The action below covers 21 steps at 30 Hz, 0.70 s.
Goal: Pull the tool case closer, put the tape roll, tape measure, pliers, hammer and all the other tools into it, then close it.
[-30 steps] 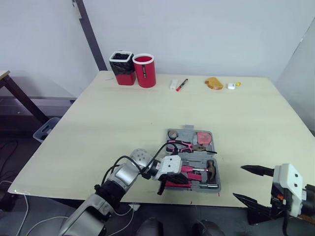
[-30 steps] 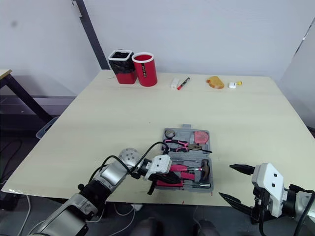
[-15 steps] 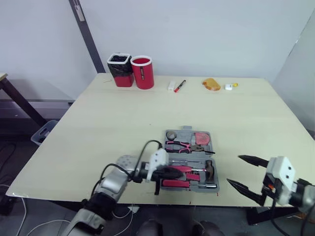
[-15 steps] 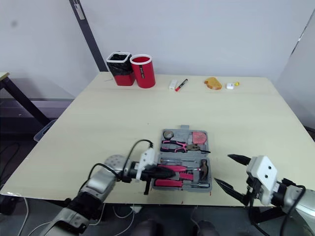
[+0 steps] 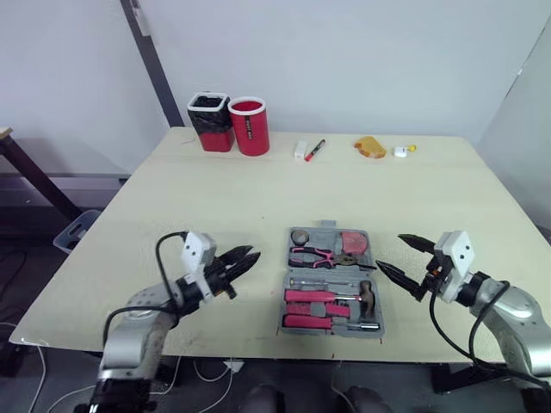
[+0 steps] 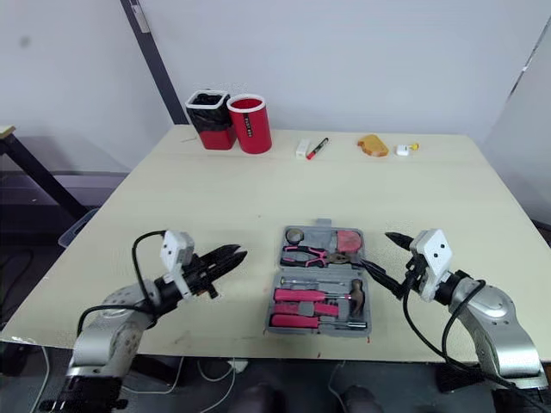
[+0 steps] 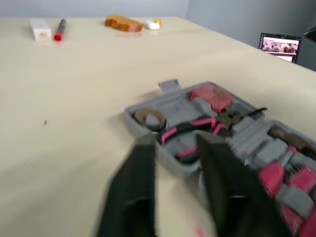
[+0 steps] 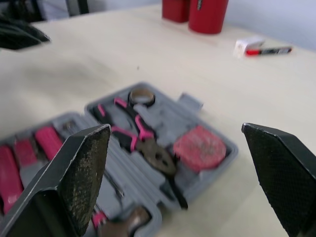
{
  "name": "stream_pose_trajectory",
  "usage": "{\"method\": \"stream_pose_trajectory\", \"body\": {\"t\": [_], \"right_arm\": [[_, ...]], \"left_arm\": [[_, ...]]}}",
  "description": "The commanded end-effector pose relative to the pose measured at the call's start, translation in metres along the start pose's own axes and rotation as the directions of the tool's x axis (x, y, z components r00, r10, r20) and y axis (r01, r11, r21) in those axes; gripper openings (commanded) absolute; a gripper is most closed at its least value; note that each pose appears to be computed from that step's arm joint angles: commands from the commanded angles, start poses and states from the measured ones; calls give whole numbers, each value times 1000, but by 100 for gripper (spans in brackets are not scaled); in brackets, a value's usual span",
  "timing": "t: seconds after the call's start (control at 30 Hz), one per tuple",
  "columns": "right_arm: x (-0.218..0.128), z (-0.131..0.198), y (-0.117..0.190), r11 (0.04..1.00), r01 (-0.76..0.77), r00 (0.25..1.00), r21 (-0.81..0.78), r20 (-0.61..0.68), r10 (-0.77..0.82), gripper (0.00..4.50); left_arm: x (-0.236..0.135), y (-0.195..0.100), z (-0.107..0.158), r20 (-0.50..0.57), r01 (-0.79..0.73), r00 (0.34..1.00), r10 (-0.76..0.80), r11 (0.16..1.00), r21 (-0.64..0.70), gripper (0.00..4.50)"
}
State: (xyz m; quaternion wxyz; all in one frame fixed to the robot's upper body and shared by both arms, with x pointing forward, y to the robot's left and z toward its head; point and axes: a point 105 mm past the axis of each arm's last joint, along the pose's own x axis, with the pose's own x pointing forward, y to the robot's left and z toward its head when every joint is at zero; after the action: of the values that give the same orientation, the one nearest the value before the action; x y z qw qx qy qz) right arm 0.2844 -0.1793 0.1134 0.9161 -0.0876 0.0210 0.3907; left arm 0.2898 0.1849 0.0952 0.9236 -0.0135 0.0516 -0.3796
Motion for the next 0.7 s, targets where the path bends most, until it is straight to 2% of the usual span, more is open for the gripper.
{"method": "stream_pose_trajectory", "body": {"t": [0.03, 0.07, 0.13, 0.27, 0.4, 0.5, 0.63, 0.7], "right_arm": [[-40, -5, -13, 999, 23, 998, -45, -49, -25, 450], [-55, -11, -14, 999, 34, 996, -39, -84, -37, 450], [-76, -18, -17, 997, 67, 989, -34, -129, -71, 450], [-105, -27, -15, 995, 99, 973, -23, -206, -102, 450], [-112, -23, -18, 989, 138, 968, -44, -206, -145, 450], [-99, -18, -16, 990, 124, 970, -63, -204, -134, 450], [-61, -16, -16, 997, 73, 974, -38, -214, -80, 450], [-43, -19, -18, 999, 38, 966, -21, -255, -42, 395]], "left_arm": [[-39, 20, -5, -32, -50, 998, 50, 999, 12, 317], [-53, 26, -11, -61, -76, 995, 77, 997, 7, 371], [-69, 31, -16, -88, -99, 991, 99, 995, 3, 447], [-85, 34, -19, -112, -108, 988, 108, 994, 3, 447], [-81, 32, -16, -120, -86, 989, 88, 996, 20, 447], [-66, 28, -9, -129, -41, 991, 47, 998, 48, 447], [-35, 25, -2, -170, 61, 985, -44, 994, 95, 447], [-21, 27, -1, -197, 94, 978, -73, 991, 99, 394]]}}
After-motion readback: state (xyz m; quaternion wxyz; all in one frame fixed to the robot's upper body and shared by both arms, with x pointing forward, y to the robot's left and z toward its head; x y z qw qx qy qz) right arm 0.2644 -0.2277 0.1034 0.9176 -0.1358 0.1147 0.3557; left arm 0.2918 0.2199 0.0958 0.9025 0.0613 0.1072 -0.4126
